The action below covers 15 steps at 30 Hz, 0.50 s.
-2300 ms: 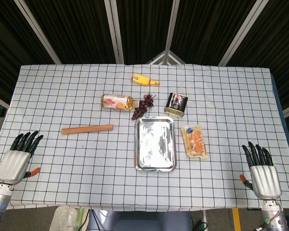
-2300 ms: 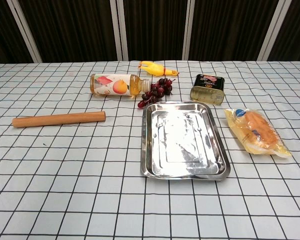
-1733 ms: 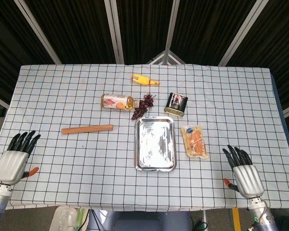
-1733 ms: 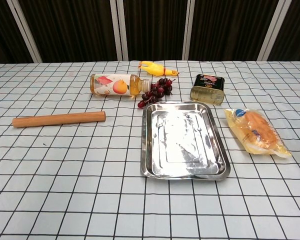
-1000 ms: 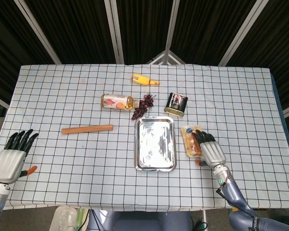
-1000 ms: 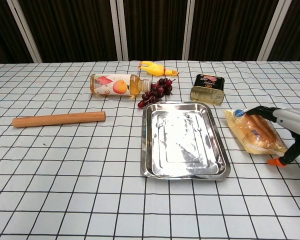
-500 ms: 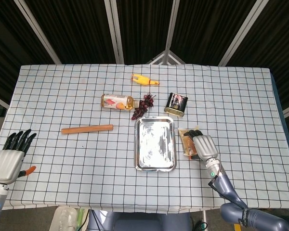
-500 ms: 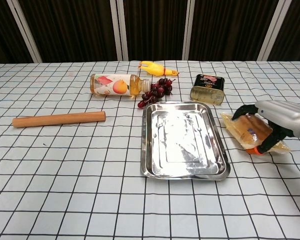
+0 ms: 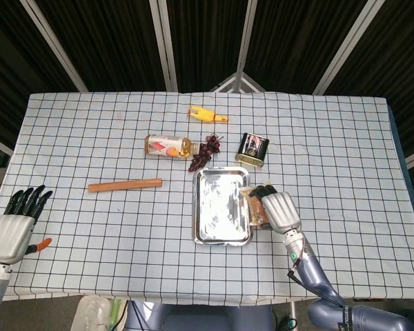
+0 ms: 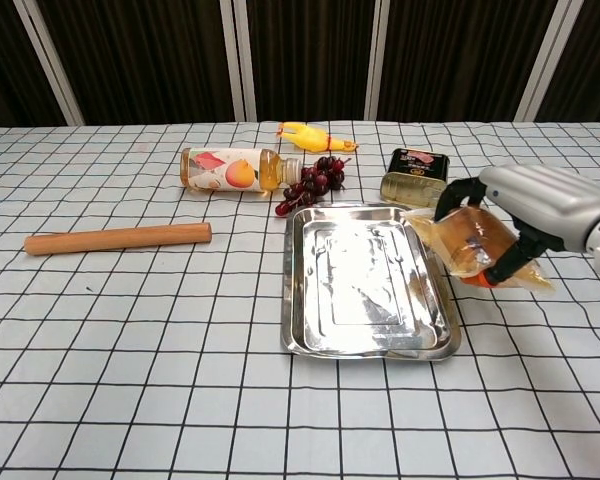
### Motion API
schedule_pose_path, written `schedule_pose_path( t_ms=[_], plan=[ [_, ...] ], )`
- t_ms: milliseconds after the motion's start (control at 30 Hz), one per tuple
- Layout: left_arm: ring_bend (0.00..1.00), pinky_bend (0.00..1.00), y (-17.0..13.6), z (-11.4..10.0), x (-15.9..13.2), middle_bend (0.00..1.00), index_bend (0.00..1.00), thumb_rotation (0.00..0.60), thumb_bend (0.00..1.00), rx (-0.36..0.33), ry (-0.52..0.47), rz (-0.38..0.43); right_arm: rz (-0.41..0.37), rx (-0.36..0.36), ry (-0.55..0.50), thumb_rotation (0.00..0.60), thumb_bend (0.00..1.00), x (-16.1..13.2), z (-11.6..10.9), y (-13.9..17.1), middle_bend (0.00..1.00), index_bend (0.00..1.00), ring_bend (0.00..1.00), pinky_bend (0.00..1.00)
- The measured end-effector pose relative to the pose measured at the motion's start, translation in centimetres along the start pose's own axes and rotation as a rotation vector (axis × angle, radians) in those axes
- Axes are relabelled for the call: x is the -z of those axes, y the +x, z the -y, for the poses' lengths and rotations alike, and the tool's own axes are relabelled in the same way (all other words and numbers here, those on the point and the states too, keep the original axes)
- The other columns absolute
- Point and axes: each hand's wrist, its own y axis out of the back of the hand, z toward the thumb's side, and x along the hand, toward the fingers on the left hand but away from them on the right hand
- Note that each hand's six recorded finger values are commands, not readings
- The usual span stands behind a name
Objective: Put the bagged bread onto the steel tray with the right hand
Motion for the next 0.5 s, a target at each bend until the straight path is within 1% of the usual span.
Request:
schedule_pose_path(
  t_ms=[167, 300, 333, 400, 433, 467, 500],
  plan=[
    [0.00, 0.04, 0.1, 0.0, 0.0, 0.00, 0.00, 0.600, 0.05, 0.001, -0.001, 0.001, -0.050, 0.032, 0.030, 0.600, 0.39, -3.5, -1.6, -0.9, 0.52, 0.66, 0.46, 0.81],
    [0.00, 0.04, 0.2, 0.0, 0.1, 0.00, 0.00, 0.600, 0.05, 0.004, -0.005, 0.000, -0.086, 0.028, 0.011, 0.600, 0.39, -6.8, -1.5, -1.8, 0.52, 0.65, 0.46, 0.81],
    [0.00, 0.04, 0.3, 0.0, 0.1, 0.00, 0.00, 0.600, 0.05, 0.004, -0.006, 0.000, -0.093, 0.020, 0.000, 0.600, 0.39, -7.7, -1.2, -2.0, 0.51, 0.61, 0.45, 0.81],
    [0.00, 0.04, 0.2, 0.0, 0.2, 0.00, 0.00, 0.600, 0.05, 0.005, -0.007, 0.000, -0.098, 0.008, -0.017, 0.600, 0.39, -8.8, -0.5, -2.4, 0.43, 0.46, 0.39, 0.77],
    [0.00, 0.04, 0.2, -0.1, 0.2, 0.00, 0.00, 0.600, 0.05, 0.005, -0.007, 0.001, -0.097, 0.002, -0.023, 0.600, 0.39, -9.4, 0.0, -2.6, 0.35, 0.33, 0.32, 0.72],
    [0.00, 0.04, 0.2, -0.1, 0.2, 0.00, 0.00, 0.600, 0.05, 0.005, -0.008, 0.002, -0.094, -0.002, -0.023, 0.600, 0.39, -9.6, 0.5, -2.8, 0.23, 0.18, 0.21, 0.64],
    [0.00, 0.04, 0.1, -0.1, 0.2, 0.00, 0.00, 0.600, 0.05, 0.005, -0.009, 0.004, -0.091, -0.005, -0.021, 0.600, 0.39, -9.9, 0.9, -3.0, 0.15, 0.10, 0.14, 0.57]
  ],
)
